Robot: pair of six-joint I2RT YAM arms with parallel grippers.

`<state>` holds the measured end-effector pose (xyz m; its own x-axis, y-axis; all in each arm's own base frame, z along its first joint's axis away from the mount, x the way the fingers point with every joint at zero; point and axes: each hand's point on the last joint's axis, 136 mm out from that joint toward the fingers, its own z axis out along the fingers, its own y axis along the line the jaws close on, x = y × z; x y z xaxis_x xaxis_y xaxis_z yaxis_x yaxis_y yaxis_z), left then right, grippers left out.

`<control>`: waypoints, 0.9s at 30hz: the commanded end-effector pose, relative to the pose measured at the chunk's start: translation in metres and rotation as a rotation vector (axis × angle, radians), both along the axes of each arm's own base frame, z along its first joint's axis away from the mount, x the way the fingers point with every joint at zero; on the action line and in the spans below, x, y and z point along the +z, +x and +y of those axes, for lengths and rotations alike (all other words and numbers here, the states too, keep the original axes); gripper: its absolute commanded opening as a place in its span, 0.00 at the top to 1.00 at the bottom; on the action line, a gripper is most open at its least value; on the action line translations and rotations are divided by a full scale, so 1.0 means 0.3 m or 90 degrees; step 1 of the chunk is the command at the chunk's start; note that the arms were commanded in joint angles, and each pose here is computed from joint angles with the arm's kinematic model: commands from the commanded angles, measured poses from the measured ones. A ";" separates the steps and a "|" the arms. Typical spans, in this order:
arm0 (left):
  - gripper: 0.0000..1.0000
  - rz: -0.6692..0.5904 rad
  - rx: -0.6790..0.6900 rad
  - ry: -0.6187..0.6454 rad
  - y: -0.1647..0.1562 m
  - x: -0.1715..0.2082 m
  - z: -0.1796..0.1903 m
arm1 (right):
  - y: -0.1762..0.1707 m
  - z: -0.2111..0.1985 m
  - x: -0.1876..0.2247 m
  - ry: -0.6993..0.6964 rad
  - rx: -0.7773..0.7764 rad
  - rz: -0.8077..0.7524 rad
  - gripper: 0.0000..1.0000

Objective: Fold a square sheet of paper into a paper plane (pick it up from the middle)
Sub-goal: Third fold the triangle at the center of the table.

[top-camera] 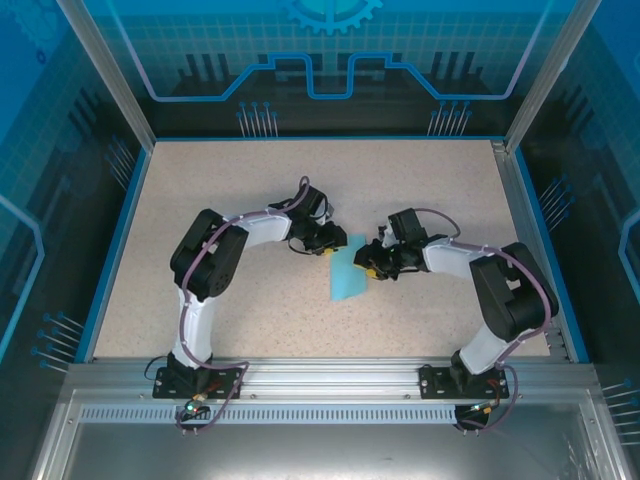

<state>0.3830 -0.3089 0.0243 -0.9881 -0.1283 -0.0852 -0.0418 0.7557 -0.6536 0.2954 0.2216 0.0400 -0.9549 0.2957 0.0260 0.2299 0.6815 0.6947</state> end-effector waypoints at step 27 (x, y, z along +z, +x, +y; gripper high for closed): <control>0.40 -0.338 -0.179 0.165 -0.386 0.220 -0.028 | 0.006 -0.023 0.017 0.040 0.016 0.042 0.78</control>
